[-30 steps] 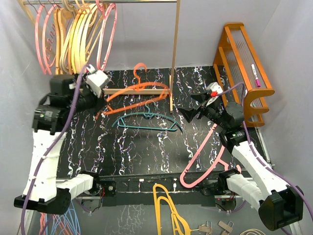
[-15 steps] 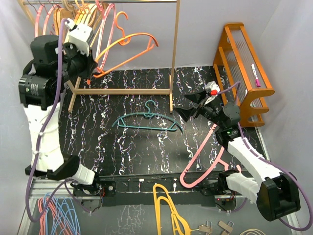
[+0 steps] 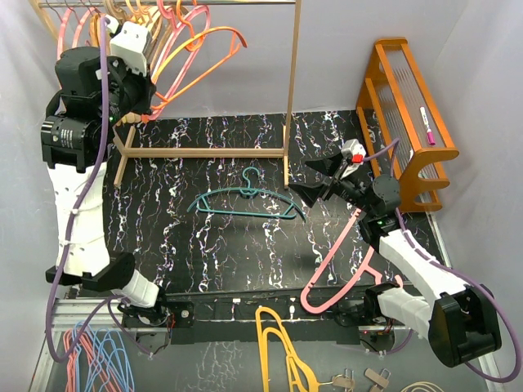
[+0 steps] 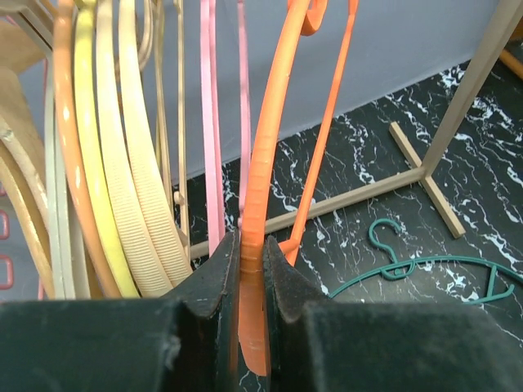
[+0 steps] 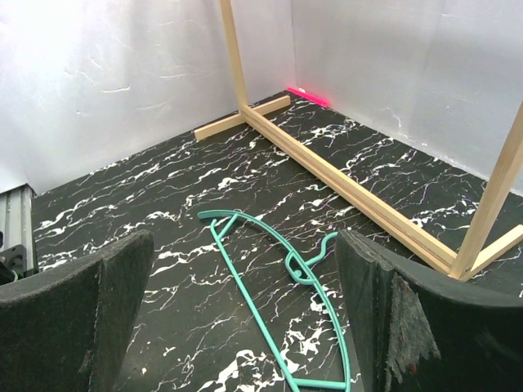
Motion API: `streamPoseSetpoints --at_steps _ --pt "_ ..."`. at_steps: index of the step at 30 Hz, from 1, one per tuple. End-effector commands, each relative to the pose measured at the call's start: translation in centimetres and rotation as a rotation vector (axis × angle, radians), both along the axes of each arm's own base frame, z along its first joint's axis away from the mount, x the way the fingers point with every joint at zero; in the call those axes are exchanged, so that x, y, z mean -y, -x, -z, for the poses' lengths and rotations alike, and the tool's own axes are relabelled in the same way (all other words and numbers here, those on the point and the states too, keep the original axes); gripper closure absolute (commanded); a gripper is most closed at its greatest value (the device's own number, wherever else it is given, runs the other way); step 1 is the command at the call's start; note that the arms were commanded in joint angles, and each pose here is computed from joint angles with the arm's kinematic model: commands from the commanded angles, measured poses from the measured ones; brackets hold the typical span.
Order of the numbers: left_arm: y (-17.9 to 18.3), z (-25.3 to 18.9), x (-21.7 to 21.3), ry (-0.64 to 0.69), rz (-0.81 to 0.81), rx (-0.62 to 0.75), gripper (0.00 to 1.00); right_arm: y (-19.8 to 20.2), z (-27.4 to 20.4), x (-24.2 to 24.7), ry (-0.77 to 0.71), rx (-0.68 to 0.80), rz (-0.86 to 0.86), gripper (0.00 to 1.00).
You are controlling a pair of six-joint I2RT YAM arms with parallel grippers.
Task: Organize the hangers
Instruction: Place the hanger at the clothesline.
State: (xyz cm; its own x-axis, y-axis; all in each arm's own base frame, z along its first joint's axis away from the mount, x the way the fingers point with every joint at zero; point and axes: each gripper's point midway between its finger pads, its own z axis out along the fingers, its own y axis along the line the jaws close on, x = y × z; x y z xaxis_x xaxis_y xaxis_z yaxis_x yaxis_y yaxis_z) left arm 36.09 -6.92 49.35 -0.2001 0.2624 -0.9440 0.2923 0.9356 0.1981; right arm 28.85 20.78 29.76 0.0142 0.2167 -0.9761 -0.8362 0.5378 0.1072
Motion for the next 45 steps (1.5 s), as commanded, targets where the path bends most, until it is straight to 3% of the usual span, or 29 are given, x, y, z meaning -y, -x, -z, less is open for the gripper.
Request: streamPoseSetpoints --at_steps 1,15,37,45 --pt "1.5 -3.7 0.0 0.039 0.000 0.128 1.00 0.4 -0.6 -0.3 -0.015 0.050 -0.025 0.04" --pt "-0.4 -5.5 -1.7 -0.021 -0.099 0.214 1.00 0.4 -0.2 -0.7 -0.028 0.042 -0.057 0.04" --pt "-4.3 -4.9 1.3 -0.158 -0.201 0.248 1.00 0.8 0.2 -1.2 -0.021 0.039 -0.101 0.04" --pt "-4.9 -3.6 5.4 -0.233 -0.175 0.235 1.00 1.2 0.2 -1.2 -0.019 0.044 -0.114 0.04"
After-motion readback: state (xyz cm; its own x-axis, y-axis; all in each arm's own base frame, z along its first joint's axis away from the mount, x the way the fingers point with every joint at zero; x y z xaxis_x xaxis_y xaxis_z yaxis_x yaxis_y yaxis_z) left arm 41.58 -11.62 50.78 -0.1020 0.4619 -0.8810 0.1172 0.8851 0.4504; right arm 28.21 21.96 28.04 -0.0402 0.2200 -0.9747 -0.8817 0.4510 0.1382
